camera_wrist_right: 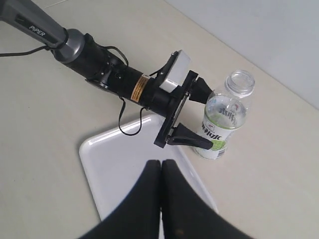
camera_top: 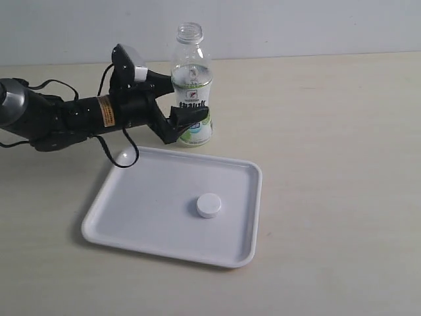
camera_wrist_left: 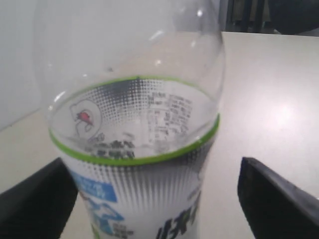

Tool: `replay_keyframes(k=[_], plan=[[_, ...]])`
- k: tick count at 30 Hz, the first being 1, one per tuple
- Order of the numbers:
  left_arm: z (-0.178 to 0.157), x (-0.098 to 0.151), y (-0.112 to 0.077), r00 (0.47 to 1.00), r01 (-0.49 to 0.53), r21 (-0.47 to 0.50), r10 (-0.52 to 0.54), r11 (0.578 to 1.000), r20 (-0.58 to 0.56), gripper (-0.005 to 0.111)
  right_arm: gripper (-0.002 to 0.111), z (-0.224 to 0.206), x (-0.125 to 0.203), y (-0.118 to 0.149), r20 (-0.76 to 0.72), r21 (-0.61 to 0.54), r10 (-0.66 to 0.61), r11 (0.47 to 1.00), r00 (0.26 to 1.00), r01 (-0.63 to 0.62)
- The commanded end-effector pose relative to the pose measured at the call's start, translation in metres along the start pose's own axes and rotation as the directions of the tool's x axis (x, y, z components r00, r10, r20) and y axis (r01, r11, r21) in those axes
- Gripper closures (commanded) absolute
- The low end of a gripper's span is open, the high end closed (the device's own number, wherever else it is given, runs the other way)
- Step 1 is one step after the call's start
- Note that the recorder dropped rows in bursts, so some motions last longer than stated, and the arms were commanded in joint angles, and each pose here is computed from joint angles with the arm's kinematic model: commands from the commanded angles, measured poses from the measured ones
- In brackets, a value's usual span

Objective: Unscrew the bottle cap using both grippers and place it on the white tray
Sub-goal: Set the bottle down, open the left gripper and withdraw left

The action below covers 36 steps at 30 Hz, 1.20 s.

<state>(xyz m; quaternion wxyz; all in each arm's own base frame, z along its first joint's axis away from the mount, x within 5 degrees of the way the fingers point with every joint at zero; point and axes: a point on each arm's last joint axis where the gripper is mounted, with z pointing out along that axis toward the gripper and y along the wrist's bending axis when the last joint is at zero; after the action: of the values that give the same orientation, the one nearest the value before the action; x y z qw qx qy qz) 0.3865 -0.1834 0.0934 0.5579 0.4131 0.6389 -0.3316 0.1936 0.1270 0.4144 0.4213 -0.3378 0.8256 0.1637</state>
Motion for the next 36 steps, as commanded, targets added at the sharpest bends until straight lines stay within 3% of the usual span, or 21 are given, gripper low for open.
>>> replay_keyframes(k=[1,5,7,10,13,23,27,29,36], plan=[[-0.018,-0.008,0.010,0.998,0.053,0.045,-0.052,0.998,-0.024,0.024,0.108,0.002,0.000,0.000,-0.004,-0.004,-0.009,1.000,1.000,0.009],[-0.035,-0.017,0.018,0.994,0.094,0.082,-0.089,0.992,-0.066,0.026,0.108,0.002,0.001,0.001,-0.015,-0.009,-0.009,1.000,1.000,0.009],[-0.046,-0.017,0.020,0.992,0.071,0.123,-0.058,0.990,-0.110,0.037,0.108,0.002,0.001,0.001,-0.015,-0.009,-0.009,1.000,1.000,0.009],[-0.060,-0.014,0.028,0.979,0.145,0.123,-0.124,0.982,-0.161,0.079,0.108,0.002,0.001,0.001,-0.015,-0.009,-0.009,1.000,1.000,0.009],[-0.067,-0.012,0.034,0.962,0.231,0.089,-0.214,0.969,-0.170,0.107,0.108,0.002,0.001,0.001,-0.015,-0.009,-0.009,1.000,1.000,0.009],[-0.070,-0.018,0.040,0.923,0.372,0.039,-0.365,0.928,-0.120,0.107,0.108,0.002,0.001,0.002,-0.012,-0.019,0.012,1.000,1.000,-0.012],[-0.070,-0.025,0.045,0.854,0.514,-0.016,-0.513,0.858,-0.088,0.107,0.108,0.002,0.001,0.002,-0.012,-0.019,0.012,1.000,1.000,-0.012],[-0.072,-0.026,0.043,0.841,0.531,-0.034,-0.531,0.847,-0.101,0.107,0.108,0.002,0.001,0.002,-0.012,-0.019,0.012,1.000,1.000,-0.012],[-0.100,-0.039,0.034,0.820,0.511,-0.321,-0.564,0.798,-0.096,0.107,0.108,0.002,0.000,0.003,-0.006,-0.035,0.024,0.999,1.000,-0.024]])
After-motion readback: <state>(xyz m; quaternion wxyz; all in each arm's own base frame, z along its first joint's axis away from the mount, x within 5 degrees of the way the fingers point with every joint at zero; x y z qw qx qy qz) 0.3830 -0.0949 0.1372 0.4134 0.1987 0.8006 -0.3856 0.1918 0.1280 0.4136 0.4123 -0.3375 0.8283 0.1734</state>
